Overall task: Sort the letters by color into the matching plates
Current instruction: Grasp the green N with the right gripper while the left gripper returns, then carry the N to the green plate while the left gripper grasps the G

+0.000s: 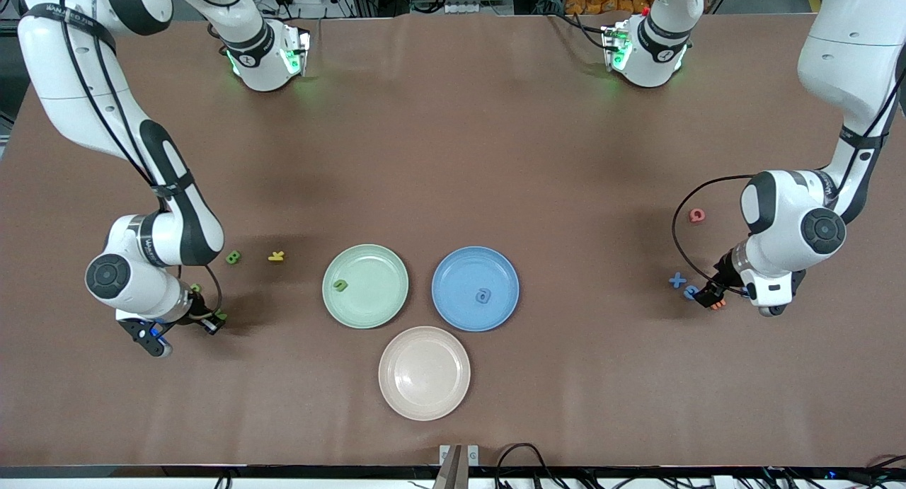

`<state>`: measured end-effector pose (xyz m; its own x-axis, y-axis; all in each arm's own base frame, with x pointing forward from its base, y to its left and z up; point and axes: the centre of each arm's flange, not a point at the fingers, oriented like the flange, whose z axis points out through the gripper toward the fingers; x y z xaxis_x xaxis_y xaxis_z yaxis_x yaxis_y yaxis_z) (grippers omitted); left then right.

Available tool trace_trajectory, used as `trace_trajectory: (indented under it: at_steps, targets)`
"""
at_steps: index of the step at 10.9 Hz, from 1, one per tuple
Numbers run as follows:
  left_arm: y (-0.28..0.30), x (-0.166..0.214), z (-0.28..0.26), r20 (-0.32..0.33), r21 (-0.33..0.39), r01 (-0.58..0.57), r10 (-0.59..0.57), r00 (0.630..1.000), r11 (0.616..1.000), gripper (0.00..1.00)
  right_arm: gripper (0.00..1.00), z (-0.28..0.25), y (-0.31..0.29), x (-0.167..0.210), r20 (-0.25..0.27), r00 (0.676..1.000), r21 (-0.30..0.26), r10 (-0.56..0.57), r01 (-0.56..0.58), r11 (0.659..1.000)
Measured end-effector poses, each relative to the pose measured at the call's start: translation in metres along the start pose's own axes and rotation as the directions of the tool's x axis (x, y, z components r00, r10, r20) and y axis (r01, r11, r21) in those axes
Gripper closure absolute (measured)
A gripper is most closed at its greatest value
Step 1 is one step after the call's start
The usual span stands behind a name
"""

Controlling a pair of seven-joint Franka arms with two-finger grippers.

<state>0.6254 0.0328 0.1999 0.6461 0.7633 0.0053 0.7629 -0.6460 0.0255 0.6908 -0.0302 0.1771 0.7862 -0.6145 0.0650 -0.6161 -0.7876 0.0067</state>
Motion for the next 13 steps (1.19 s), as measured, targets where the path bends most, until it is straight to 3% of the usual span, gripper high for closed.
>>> trace_trajectory:
  at_steps: [3, 8, 13]
  targets:
    - [0.013, -0.008, 0.006, -0.007, 0.006, 0.043, -0.042, 0.999, 0.999, 0.00, 0.68, 0.000, -0.002, -0.001, 0.001, 1.000, 0.002, -0.002, 0.002, 1.000]
    - [0.026, -0.012, 0.027, -0.025, 0.031, 0.098, -0.097, 0.995, 0.995, 0.00, 0.68, -0.019, -0.042, -0.015, -0.014, 0.999, 0.051, -0.051, 0.051, 0.997]
    - [0.028, -0.011, 0.027, -0.040, 0.036, 0.107, -0.105, 0.994, 0.994, 0.00, 0.68, -0.037, -0.101, -0.061, 0.004, 0.998, 0.086, -0.055, 0.055, 0.995]
